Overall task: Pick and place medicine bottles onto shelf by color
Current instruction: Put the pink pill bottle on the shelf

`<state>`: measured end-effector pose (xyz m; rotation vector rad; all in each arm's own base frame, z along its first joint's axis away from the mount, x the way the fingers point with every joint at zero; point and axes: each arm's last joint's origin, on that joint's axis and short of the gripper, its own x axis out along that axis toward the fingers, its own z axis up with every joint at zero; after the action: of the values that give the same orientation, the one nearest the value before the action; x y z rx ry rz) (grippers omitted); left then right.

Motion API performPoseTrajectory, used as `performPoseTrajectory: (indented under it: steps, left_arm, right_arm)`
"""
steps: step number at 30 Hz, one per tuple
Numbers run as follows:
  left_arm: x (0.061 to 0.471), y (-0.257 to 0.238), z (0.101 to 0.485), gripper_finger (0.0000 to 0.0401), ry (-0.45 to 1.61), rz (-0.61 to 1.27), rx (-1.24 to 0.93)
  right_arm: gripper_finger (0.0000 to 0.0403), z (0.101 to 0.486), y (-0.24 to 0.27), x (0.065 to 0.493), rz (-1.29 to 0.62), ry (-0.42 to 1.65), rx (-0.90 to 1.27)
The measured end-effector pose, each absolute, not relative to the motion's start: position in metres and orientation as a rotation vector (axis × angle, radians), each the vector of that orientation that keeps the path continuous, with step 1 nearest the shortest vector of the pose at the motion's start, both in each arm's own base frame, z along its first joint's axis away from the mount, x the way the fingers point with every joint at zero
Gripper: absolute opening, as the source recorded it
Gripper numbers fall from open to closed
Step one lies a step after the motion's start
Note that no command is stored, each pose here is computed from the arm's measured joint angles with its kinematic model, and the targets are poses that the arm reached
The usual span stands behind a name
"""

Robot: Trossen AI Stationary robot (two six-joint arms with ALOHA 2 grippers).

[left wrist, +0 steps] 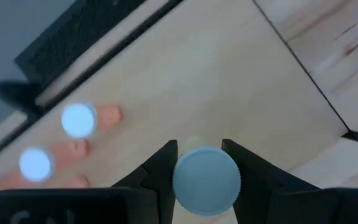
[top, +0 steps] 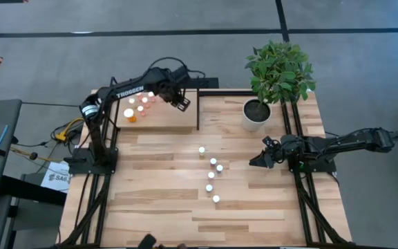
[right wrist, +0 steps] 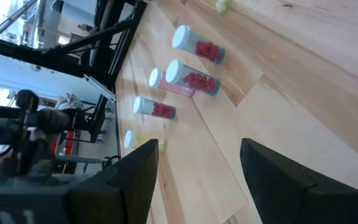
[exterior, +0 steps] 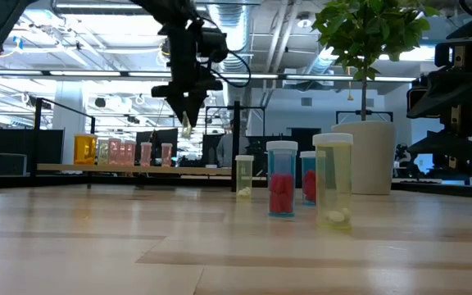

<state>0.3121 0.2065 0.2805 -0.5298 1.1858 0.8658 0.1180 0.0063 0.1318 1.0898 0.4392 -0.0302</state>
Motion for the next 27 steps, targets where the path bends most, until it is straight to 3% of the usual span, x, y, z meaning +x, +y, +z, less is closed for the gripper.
performPoseTrajectory:
  steps: [9, 27]
  left_arm:
    - [0.305, 0.228, 0.265, 0.0107, 1.181, 0.776, -0.449]
    - [0.303, 0.253, 0.257, 0.0107, 1.136, 0.791, -0.402]
  right_arm:
    - [0.0249, 0.132, 0.006, 0.118, -0.031, 0.440, 1.090]
    - [0.0249, 0.132, 0.006, 0.118, -0.031, 0.439, 1.090]
